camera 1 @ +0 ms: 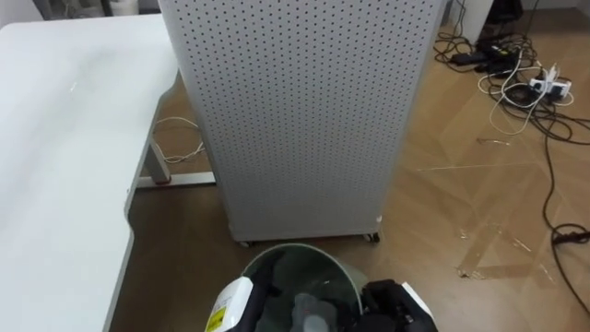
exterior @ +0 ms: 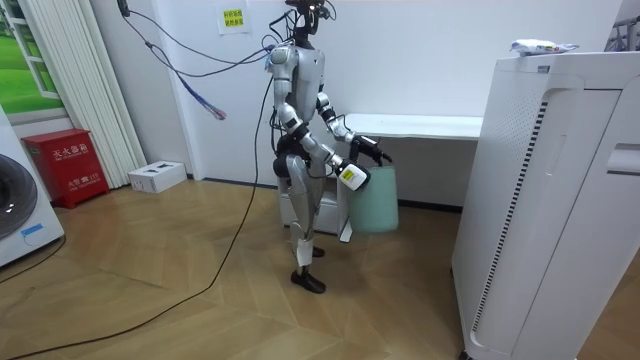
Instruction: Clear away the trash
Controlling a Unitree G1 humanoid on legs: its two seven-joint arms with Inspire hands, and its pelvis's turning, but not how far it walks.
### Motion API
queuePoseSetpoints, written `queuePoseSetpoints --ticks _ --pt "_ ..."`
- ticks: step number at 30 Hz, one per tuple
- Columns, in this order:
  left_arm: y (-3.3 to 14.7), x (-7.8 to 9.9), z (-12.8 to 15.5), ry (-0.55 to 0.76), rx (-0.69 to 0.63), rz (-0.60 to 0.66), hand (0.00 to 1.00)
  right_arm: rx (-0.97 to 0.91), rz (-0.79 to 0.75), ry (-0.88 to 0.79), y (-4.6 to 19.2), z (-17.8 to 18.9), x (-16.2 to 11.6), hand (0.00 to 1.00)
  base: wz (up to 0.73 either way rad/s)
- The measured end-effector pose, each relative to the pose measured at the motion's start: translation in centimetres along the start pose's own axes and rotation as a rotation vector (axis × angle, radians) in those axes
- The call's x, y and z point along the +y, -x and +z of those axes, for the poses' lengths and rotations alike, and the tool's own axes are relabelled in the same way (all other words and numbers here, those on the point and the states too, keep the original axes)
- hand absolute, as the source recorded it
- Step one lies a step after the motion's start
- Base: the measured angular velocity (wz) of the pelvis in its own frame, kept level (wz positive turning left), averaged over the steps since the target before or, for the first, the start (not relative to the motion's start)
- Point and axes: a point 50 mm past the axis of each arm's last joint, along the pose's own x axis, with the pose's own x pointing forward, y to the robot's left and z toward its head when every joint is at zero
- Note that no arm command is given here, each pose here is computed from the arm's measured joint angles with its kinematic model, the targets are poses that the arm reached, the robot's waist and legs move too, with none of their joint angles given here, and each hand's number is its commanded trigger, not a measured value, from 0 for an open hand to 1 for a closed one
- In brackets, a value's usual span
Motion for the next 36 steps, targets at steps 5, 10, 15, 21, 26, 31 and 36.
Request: queuePoseSetpoints --ticks 5,10,15,21,26,31,36 --pt "-0.5 0.9 -0.1 0.010 0.015 0.067 0.00 0.014 0.008 0.005 0.2 -0.5 0.2 1.00 0.01" --pt "-0.9 1.7 -1.0 -0.006 0.058 0.110 0.00 0.058 0.024 0.005 1.1 -2.0 0.4 1.00 0.01" --pt "-0.9 1.9 -1.4 -0.010 0.080 0.129 0.00 0.092 0.020 -0.003 1.8 -3.1 0.1 1.00 0.00" --pt "-0.9 2.2 -1.4 -0.010 0.077 0.162 0.00 0.100 -0.014 -0.034 2.0 -3.4 -0.4 1.00 -0.04" --pt "-0.8 2.4 -1.5 -0.007 0.077 0.175 0.00 0.128 -0.085 -0.074 2.9 -4.5 -1.5 1.00 0.01" --pt "-0.4 2.4 -1.8 -0.006 0.083 0.174 0.00 0.166 -0.155 -0.108 4.4 -5.9 -2.9 1.00 -0.01" --pt "2.0 2.1 -4.2 0.016 0.182 0.160 0.00 0.215 -0.191 -0.131 5.8 -7.6 -3.3 1.00 -0.12"
